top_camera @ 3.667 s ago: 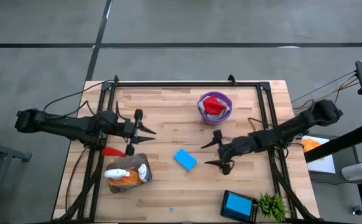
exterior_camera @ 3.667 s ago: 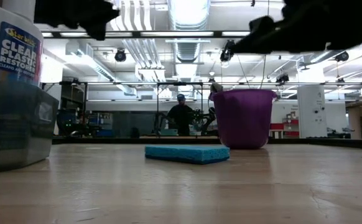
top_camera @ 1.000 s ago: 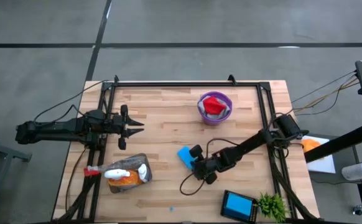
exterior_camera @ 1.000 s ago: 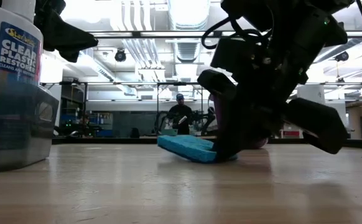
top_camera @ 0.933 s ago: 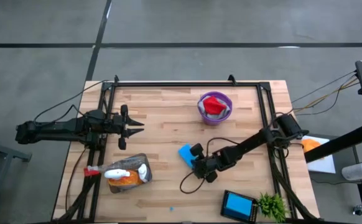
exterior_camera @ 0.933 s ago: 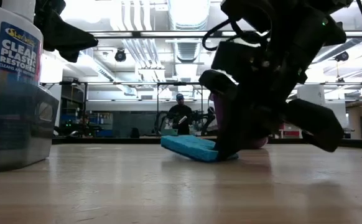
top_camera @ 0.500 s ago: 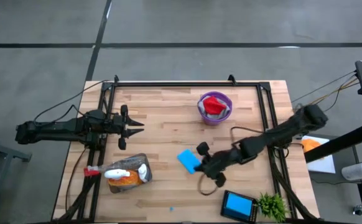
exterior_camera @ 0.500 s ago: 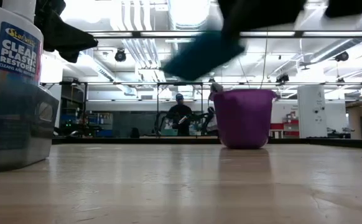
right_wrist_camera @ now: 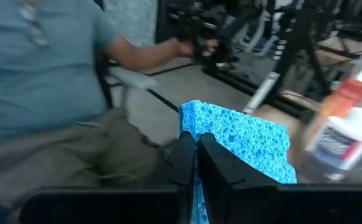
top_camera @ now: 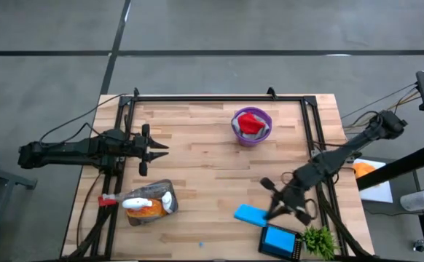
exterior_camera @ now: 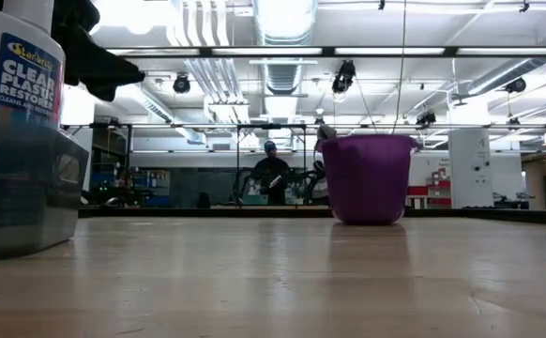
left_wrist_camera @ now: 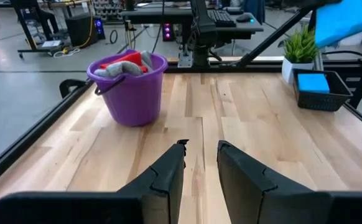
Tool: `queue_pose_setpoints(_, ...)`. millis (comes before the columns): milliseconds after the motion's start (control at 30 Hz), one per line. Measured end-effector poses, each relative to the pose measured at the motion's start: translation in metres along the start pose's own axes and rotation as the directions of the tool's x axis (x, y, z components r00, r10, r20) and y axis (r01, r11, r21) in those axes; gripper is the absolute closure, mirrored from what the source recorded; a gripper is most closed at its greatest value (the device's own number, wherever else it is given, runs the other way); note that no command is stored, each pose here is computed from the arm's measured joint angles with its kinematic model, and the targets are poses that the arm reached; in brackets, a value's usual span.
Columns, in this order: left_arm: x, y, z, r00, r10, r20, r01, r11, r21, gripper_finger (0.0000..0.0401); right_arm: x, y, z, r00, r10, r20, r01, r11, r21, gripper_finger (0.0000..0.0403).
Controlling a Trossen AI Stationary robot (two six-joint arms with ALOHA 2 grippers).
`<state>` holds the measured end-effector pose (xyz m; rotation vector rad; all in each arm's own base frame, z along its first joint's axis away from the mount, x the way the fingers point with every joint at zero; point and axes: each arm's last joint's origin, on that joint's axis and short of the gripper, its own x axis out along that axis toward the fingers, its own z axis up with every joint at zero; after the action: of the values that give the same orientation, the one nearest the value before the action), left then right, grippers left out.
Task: Pick & Place Kitchen Items
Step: Put the light blue sponge into the black bin
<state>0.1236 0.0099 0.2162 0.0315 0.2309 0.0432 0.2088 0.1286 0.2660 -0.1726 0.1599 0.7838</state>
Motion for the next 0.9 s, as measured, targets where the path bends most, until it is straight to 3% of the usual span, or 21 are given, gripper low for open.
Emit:
queue_pose_setpoints(233,0.0,0.0,0.0,1.0,0.0,-0.002,0.0,1.0,0.0,0.0302,-0.013,0.042,0.011,0.993,0.12,0.01,-0.12,0.982,0.148,0.0385)
queue_pose_setpoints(433,0.0,0.0,-0.001,1.0,0.0,-0.008,0.0,1.0,0.0,0.0302,-0.013,0.071,0.005,0.987,0.041,-0.158,0.006,0.958,0.286,0.0385)
queue_pose_setpoints(633,0.0,0.0,-0.001,1.0,0.0,-0.008,0.0,1.0,-0.001,0.0302,0.0,0.093,-0.008,0.958,0.041,-0.285,0.075,0.92,0.385,0.0385)
queue_pose_setpoints(900,0.0,0.0,-0.001,1.0,-0.001,-0.009,0.001,1.0,-0.001,0.0302,0.027,0.108,-0.019,0.865,0.052,-0.5,0.197,0.881,0.431,0.0385)
